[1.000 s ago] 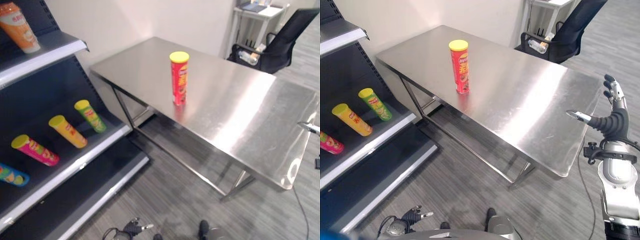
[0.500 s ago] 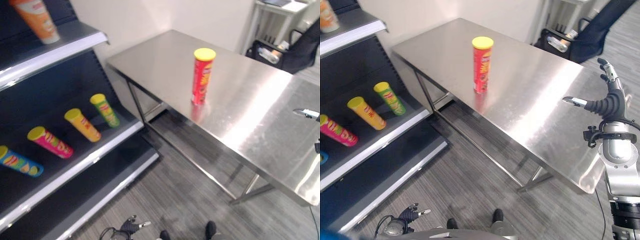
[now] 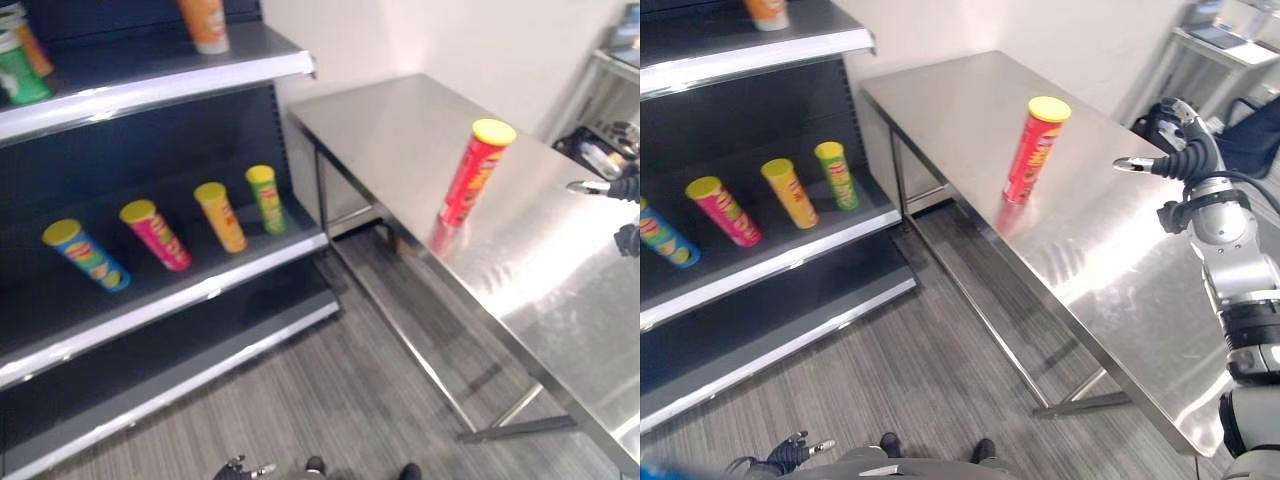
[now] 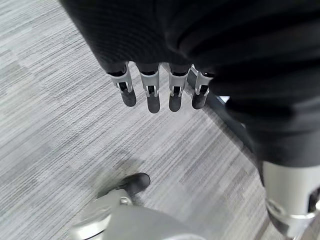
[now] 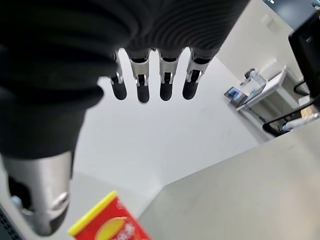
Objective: Put the goods on the table back onto the shelves and tidy them up.
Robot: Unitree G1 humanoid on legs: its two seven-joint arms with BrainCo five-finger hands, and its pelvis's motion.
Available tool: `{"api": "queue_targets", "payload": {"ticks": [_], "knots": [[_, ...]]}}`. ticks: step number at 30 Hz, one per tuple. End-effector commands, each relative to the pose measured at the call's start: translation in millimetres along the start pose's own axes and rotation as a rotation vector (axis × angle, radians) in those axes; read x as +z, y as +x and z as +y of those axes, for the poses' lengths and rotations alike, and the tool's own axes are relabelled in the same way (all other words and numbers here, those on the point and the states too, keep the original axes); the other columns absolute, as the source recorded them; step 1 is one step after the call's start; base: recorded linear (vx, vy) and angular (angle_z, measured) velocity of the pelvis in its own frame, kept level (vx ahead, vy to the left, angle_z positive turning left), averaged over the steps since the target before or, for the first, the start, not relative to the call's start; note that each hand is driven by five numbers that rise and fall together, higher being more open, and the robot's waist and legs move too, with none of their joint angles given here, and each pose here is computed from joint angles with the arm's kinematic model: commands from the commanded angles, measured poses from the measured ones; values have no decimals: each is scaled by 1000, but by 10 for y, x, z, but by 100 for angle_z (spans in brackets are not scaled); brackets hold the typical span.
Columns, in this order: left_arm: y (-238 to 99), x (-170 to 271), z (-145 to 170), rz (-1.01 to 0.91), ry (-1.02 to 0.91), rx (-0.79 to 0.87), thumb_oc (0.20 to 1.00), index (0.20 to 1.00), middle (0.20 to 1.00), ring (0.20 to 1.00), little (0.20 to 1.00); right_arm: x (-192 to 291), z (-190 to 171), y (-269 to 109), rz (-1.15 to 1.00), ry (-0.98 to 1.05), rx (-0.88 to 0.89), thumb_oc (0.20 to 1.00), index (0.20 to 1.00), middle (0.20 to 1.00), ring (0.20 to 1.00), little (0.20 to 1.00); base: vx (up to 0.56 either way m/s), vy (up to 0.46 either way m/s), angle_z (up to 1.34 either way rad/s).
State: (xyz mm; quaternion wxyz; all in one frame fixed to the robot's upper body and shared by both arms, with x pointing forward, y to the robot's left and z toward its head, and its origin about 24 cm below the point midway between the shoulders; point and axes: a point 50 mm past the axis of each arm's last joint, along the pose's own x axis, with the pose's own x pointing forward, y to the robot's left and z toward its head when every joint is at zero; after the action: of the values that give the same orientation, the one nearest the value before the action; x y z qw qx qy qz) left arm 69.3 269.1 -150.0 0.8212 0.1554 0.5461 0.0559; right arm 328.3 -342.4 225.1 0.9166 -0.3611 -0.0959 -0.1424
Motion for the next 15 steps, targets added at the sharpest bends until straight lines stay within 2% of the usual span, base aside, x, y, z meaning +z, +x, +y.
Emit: {"api": "queue_targets", "payload": {"ticks": [1, 5, 15], "knots": [[-1, -15, 127, 9, 11, 18, 1000, 1000, 1000, 1000, 1000, 224, -291, 89, -60, -24, -45, 1000, 1000, 1000, 1000, 1000, 24, -50, 21], [-17, -83, 167, 31, 15, 24, 1000, 1000, 1000, 1000, 1000, 173, -422, 213, 27, -71, -83, 1000, 1000, 1000, 1000, 1000, 17, -45, 20], [-5, -26, 154, 9, 34, 9, 1000, 1000, 1000, 1000, 1000, 82, -419, 353, 155, -79, -81, 1000, 1000, 1000, 1000, 1000, 19, -24, 14]]}}
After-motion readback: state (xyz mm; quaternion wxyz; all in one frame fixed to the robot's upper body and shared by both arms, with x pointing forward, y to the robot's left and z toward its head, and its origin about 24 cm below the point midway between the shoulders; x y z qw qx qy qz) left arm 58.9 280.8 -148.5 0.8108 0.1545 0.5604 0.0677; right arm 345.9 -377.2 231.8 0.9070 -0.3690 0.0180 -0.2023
